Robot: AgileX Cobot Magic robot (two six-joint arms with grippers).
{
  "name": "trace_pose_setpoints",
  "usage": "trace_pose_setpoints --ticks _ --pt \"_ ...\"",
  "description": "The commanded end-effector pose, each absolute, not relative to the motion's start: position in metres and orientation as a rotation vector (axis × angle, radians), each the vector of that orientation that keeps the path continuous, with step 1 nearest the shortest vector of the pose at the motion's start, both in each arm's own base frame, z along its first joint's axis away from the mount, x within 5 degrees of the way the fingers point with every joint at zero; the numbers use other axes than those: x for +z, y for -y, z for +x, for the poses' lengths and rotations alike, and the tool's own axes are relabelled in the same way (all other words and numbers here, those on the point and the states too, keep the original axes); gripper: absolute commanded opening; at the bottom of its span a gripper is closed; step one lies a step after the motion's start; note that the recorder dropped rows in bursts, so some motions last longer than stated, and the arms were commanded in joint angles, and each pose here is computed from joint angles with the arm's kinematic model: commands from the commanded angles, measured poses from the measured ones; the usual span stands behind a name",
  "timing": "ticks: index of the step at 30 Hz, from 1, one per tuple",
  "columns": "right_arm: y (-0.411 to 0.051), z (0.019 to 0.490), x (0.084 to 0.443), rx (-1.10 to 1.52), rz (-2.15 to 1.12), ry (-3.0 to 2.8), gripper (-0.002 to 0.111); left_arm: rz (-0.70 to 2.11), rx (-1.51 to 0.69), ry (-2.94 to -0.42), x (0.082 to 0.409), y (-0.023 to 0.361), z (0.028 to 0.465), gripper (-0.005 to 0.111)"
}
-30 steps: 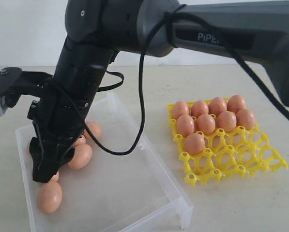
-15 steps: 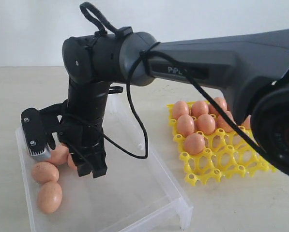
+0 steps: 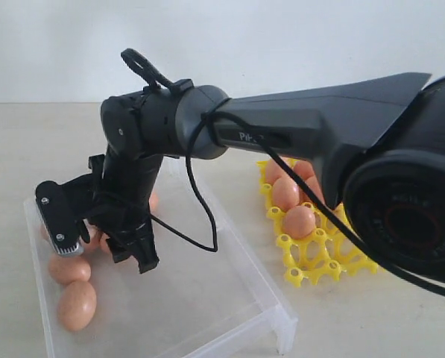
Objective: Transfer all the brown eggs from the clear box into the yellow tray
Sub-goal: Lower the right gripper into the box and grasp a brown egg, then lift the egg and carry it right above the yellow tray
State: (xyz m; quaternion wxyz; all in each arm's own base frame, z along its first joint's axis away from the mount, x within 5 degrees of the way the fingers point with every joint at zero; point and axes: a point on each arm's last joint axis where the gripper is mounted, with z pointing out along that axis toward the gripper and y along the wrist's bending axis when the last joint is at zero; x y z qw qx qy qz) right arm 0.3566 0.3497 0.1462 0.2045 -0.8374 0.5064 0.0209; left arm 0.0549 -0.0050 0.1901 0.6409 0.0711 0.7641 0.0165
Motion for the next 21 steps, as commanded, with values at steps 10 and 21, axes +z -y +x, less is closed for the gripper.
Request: trace_pose_setpoints --ticks 10,21 --pt "-0.342 0.362 0.134 0.119 -2.265 -1.599 0.021 0.158 0.029 -1.736 0.19 0.005 0.055 0.004" --pt "-0.337 0.346 0.152 0.365 -1.909 -2.197 0.0 0.158 0.029 -1.736 0.19 0.005 0.055 0.004"
